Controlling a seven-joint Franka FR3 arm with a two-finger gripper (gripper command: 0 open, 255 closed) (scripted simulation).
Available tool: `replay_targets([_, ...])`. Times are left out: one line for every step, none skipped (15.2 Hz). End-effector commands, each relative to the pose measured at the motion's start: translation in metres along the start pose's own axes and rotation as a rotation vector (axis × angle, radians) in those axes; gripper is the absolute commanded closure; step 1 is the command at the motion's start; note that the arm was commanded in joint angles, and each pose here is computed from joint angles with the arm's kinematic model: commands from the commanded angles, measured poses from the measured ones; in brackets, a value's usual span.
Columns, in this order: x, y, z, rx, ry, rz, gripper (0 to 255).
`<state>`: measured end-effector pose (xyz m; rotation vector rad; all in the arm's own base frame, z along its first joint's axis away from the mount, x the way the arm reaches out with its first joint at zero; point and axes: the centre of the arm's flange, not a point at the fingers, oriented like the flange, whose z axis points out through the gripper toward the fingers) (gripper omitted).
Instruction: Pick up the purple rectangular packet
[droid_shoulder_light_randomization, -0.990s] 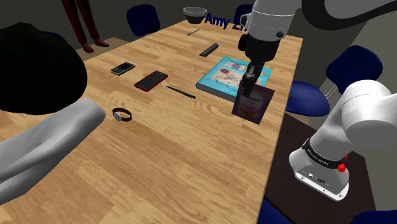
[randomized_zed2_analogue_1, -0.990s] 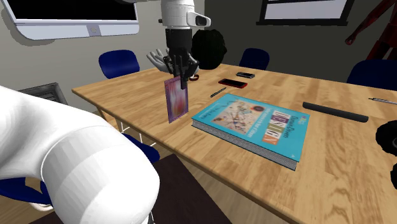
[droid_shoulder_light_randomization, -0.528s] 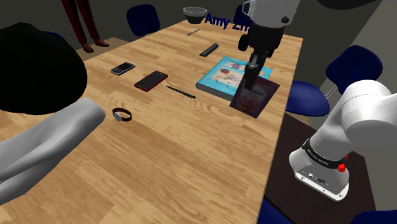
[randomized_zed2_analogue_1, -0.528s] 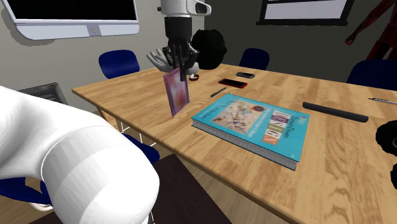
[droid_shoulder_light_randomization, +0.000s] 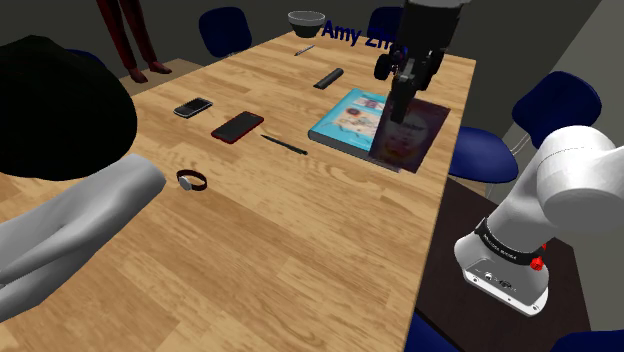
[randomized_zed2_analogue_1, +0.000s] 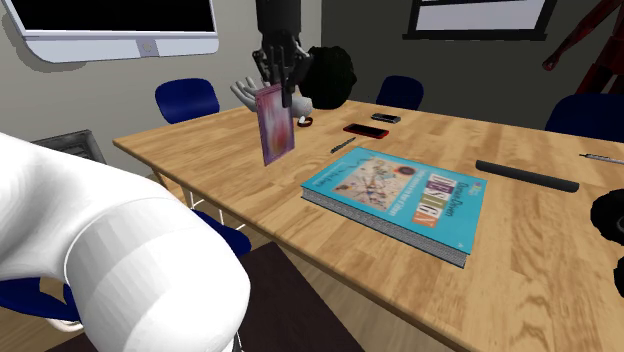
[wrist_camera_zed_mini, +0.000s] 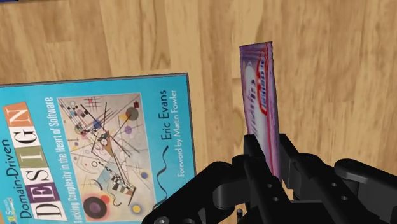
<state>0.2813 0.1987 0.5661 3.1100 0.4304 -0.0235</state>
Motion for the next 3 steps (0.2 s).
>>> replay_targets([-0.0008, 0.0002, -0.0108, 0.0, 0.0, 0.0, 255])
replay_targets([-0.0009, 0.0002, -0.0116, 0.0, 0.0, 0.0, 255])
replay_targets([-0.0008, 0.0002, -0.0116, 0.0, 0.0, 0.0, 255])
